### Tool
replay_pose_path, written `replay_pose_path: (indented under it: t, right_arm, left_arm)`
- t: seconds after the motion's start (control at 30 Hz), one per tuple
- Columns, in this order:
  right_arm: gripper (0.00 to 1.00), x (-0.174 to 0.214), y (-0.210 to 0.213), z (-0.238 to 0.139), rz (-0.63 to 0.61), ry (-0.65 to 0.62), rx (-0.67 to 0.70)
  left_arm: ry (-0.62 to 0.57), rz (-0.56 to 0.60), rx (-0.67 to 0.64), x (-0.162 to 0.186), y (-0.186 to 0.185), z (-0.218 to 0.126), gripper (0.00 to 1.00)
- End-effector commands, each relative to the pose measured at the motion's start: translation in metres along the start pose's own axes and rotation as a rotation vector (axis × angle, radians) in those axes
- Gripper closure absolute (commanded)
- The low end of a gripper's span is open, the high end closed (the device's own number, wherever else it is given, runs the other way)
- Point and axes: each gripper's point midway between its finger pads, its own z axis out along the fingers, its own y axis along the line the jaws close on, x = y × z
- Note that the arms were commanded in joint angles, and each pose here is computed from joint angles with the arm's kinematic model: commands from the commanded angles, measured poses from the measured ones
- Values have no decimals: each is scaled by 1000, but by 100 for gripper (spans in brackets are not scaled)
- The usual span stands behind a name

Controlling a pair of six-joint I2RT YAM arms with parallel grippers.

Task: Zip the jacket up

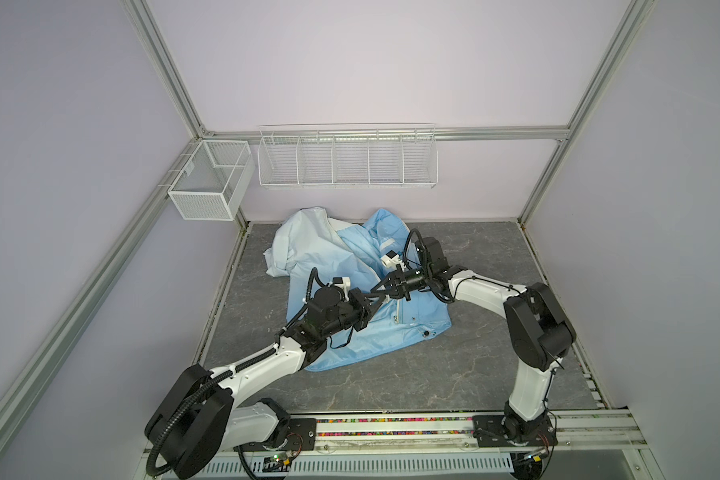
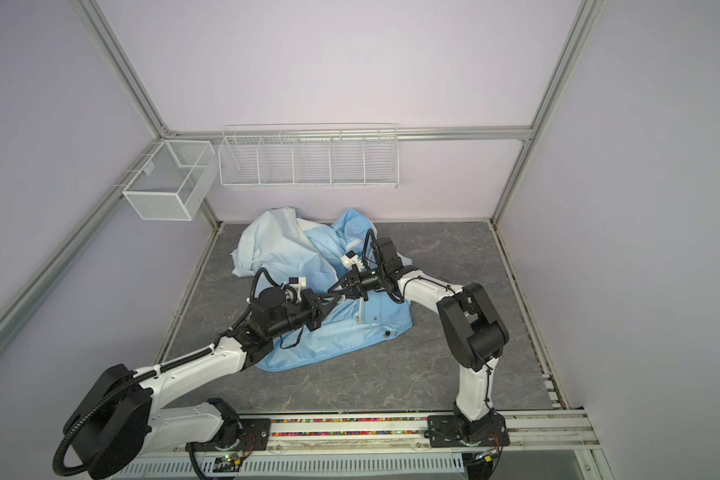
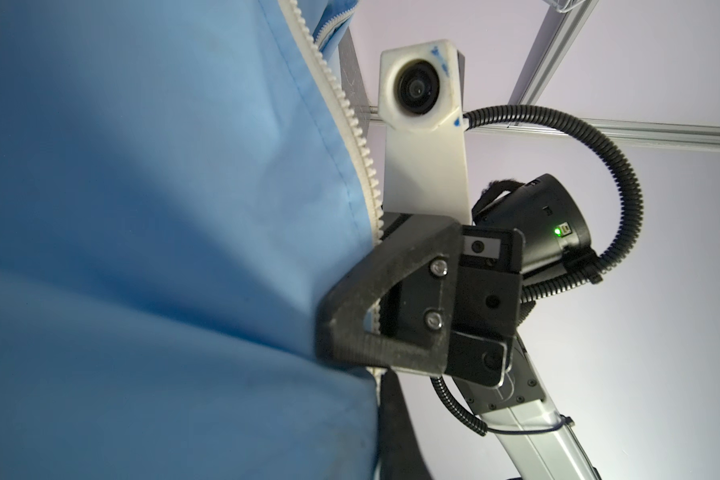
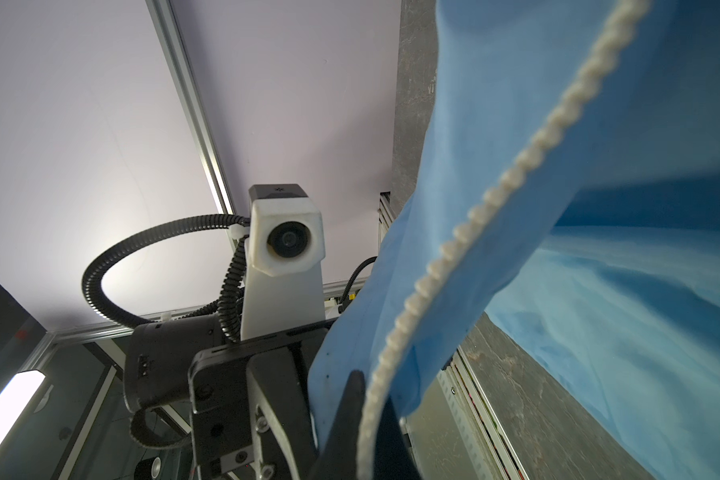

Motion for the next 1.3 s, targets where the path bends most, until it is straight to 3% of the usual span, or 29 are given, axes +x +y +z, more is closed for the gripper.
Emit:
replay_pose_path:
  t: [0.0, 0.13, 0.33, 0.7, 1.27]
  right_arm:
    - [93, 13, 19, -3, -51, 29, -26]
    - [93, 14, 19, -3, -51, 30, -25]
    - [93, 14, 18, -3, -49, 28, -22]
    - [93, 16, 20, -4, -54, 28, -18]
    - [92, 17, 13, -4, -36, 25, 18]
  left_arm:
    - [23, 21, 61, 2, -24, 4, 90]
    - [22, 19, 57, 2, -22, 4, 78]
    - [25, 20, 49, 2, -20, 3, 76]
    - [70, 38, 44, 8, -24, 7, 89]
    - [111, 58, 48, 15, -25, 8, 100]
